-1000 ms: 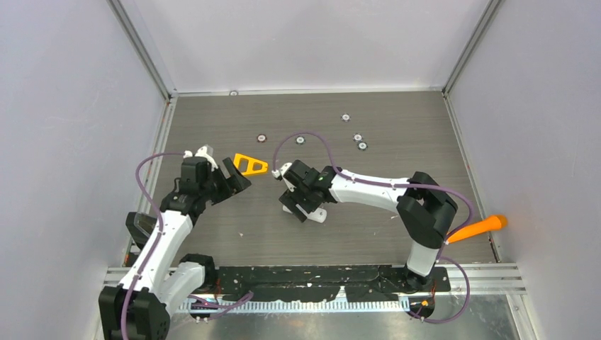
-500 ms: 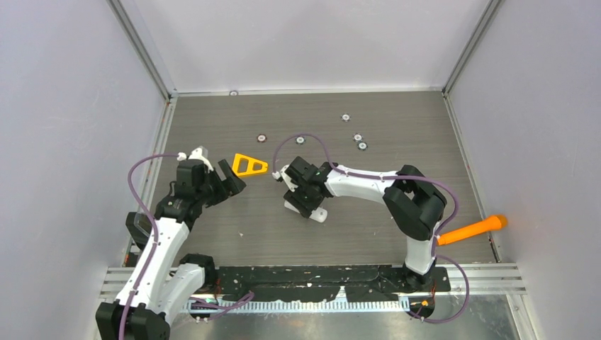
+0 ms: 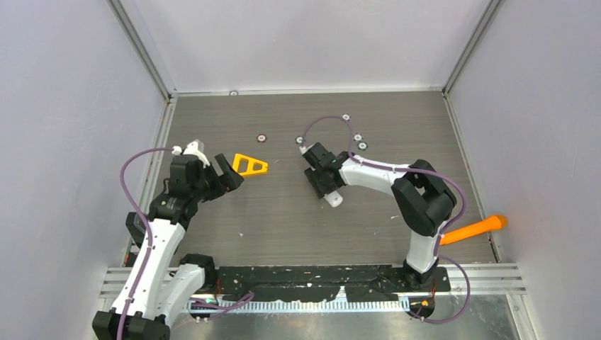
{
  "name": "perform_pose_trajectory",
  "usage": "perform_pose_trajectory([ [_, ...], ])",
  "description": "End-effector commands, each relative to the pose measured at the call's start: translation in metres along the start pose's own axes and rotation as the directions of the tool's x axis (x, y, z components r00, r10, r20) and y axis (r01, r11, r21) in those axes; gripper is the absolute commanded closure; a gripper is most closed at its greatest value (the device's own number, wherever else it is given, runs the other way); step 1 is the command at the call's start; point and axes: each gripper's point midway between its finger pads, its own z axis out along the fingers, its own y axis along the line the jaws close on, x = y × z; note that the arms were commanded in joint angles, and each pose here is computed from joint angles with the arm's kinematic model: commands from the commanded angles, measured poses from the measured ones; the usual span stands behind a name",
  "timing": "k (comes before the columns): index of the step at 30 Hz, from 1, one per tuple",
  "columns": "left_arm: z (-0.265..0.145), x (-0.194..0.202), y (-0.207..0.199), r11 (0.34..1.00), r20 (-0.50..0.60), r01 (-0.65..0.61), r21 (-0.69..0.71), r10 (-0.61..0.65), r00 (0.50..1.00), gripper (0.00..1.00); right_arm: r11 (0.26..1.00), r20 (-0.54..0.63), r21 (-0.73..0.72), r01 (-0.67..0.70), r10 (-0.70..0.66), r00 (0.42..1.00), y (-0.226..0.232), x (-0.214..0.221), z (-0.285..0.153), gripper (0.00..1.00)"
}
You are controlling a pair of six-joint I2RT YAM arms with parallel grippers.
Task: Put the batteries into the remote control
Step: Move the remote control to the center of the board.
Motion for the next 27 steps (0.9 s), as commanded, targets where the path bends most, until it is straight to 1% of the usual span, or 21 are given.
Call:
perform_pose_trajectory([
  [1, -0.015, -0.018, -0.008, 1.000, 0.046, -0.019, 0.007, 0.019, 0.999, 0.13, 0.963, 0.132, 0.165, -0.214, 0.193, 0.972, -0.051, -0.024, -0.018, 0.66],
  [3, -0.018, -0.017, -0.010, 1.000, 0.019, -0.026, 0.006, 0.026, 0.999, 0.12, 0.938, 0.143, 0.199, -0.284, 0.258, 0.955, -0.067, -0.023, -0.018, 0.66],
  [6, -0.022, -0.014, -0.012, 0.999, -0.031, -0.041, 0.001, 0.041, 0.999, 0.11, 0.917, 0.142, 0.193, -0.350, 0.327, 0.934, -0.080, -0.022, -0.015, 0.63],
  [8, -0.023, -0.012, -0.012, 0.999, -0.052, -0.050, -0.002, 0.050, 0.997, 0.09, 0.913, 0.133, 0.181, -0.364, 0.344, 0.929, -0.082, -0.023, -0.012, 0.60],
  [10, -0.026, -0.009, -0.014, 0.997, -0.068, -0.077, 0.015, 0.078, 0.995, 0.01, 0.914, 0.107, 0.179, -0.364, 0.350, 0.931, -0.082, -0.020, -0.004, 0.58],
  [13, -0.036, -0.009, -0.014, 0.995, -0.077, -0.097, 0.011, 0.097, 0.992, 0.00, 0.913, 0.078, 0.171, -0.370, 0.361, 0.929, -0.084, -0.016, 0.000, 0.54],
  [17, -0.047, -0.008, -0.017, 0.994, -0.092, -0.105, 0.018, 0.106, 0.990, 0.00, 0.914, 0.067, 0.160, -0.374, 0.367, 0.928, -0.087, -0.012, -0.001, 0.43],
  [21, -0.058, -0.005, -0.029, 0.991, -0.071, -0.102, 0.091, 0.109, 0.992, 0.00, 0.913, 0.076, 0.135, -0.384, 0.377, 0.923, -0.087, -0.015, -0.007, 0.31],
  [23, -0.064, -0.003, -0.031, 0.990, -0.029, -0.087, 0.115, 0.091, 0.995, 0.00, 0.912, 0.086, 0.120, -0.391, 0.383, 0.920, -0.087, -0.018, -0.011, 0.26],
  [25, -0.070, -0.005, -0.032, 0.988, 0.025, -0.081, 0.133, 0.078, 0.997, 0.00, 0.913, 0.099, 0.104, -0.395, 0.386, 0.917, -0.087, -0.022, -0.017, 0.24],
  [27, -0.079, -0.005, -0.029, 0.990, 0.056, -0.068, 0.124, 0.062, 0.997, 0.00, 0.912, 0.116, 0.094, -0.400, 0.389, 0.914, -0.089, -0.026, -0.027, 0.20],
])
